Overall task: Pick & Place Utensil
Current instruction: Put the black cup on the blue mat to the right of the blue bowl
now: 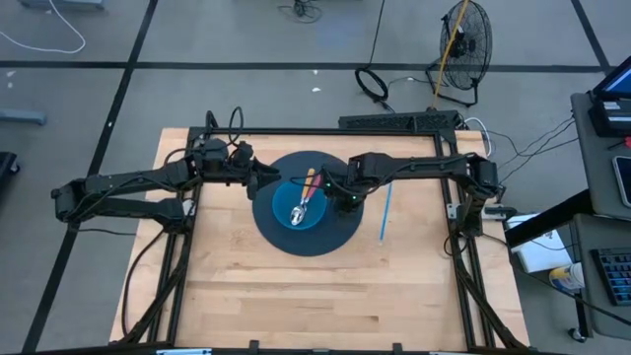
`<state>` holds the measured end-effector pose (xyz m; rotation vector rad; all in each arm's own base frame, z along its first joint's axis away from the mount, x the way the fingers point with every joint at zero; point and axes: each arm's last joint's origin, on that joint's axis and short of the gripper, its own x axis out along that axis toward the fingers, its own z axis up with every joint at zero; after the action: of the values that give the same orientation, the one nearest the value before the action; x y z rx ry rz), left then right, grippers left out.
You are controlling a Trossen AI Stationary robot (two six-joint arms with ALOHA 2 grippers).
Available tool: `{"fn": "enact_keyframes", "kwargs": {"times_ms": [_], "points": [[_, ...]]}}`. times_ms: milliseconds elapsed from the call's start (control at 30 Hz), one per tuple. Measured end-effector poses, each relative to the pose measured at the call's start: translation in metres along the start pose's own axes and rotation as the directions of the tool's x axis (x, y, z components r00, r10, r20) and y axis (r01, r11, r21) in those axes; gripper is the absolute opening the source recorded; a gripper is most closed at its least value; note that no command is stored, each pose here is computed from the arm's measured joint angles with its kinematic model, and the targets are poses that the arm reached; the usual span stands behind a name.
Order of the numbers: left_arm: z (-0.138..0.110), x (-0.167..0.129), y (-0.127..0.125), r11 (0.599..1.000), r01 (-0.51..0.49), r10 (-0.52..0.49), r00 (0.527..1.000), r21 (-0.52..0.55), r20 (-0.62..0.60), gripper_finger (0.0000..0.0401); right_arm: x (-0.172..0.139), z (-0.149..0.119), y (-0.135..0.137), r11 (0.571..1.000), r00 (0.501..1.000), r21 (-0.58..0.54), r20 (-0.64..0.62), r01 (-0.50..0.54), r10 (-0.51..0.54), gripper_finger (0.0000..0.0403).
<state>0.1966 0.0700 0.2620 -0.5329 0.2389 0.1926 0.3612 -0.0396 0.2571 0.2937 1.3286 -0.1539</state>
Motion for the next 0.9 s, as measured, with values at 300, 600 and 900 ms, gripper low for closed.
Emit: {"fn": "enact_keyframes", "kwargs": {"times_ms": [300, 600, 900], "points": [[0.0, 0.0, 0.0, 1.0, 0.0, 0.0, 1.0, -0.004, 0.0, 0.0147, 0.0044, 0.0003, -0.0001, 1.0, 1.0, 0.006, 0.012, -0.01, 0.01, 0.0004], [0.0001, 0.0, 0.0, 1.0, -0.001, 0.001, 1.0, -0.004, 0.001, 0.0147, 0.0045, 0.001, 0.0004, 1.0, 0.999, 0.005, 0.017, -0.03, 0.03, 0.0004], [0.0004, 0.0, 0.0006, 1.0, -0.022, 0.022, 1.0, 0.007, 0.012, 0.0147, 0.0042, -0.0037, -0.0038, 1.0, 0.999, 0.02, -0.037, -0.017, 0.018, 0.0004]]}}
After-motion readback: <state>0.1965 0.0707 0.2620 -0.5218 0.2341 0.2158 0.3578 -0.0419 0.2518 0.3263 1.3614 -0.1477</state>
